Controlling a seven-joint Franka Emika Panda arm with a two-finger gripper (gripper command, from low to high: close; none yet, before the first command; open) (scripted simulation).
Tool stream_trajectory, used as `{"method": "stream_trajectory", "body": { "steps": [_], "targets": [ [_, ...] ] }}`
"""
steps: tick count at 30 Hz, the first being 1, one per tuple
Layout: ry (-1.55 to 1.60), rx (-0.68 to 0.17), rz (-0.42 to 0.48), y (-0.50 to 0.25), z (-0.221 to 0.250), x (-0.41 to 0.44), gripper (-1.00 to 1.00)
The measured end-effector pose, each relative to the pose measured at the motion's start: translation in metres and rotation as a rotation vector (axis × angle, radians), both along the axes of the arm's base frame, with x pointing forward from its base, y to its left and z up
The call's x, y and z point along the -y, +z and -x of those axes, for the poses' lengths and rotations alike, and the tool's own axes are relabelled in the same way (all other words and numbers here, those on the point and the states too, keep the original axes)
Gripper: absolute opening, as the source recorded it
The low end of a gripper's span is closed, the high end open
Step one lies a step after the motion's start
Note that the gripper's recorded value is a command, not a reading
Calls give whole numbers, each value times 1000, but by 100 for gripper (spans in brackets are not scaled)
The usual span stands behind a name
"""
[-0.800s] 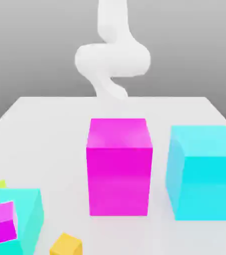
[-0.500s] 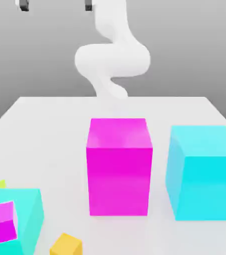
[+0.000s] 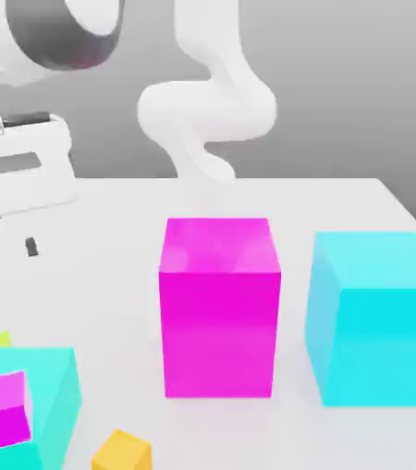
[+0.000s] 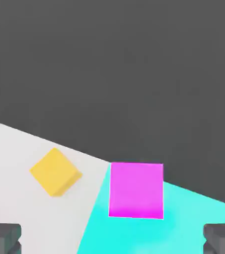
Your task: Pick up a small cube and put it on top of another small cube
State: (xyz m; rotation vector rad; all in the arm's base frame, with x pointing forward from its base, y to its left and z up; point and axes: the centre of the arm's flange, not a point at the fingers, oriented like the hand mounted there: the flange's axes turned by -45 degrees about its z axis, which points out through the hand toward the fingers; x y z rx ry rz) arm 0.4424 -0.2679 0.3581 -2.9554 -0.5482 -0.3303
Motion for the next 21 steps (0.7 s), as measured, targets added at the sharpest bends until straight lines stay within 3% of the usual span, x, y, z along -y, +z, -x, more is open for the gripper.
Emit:
{"method": "stream_trajectory", "body": {
  "steps": [9,13,17,21],
  "targets": [
    [138,-149,10,-106,57,72,0],
    [7,-126,4,-139,89,75,0],
    [-15,-180,122,-157,119,68,0],
    [-8,-192,160,-187,123,68,0]
  ]
}}
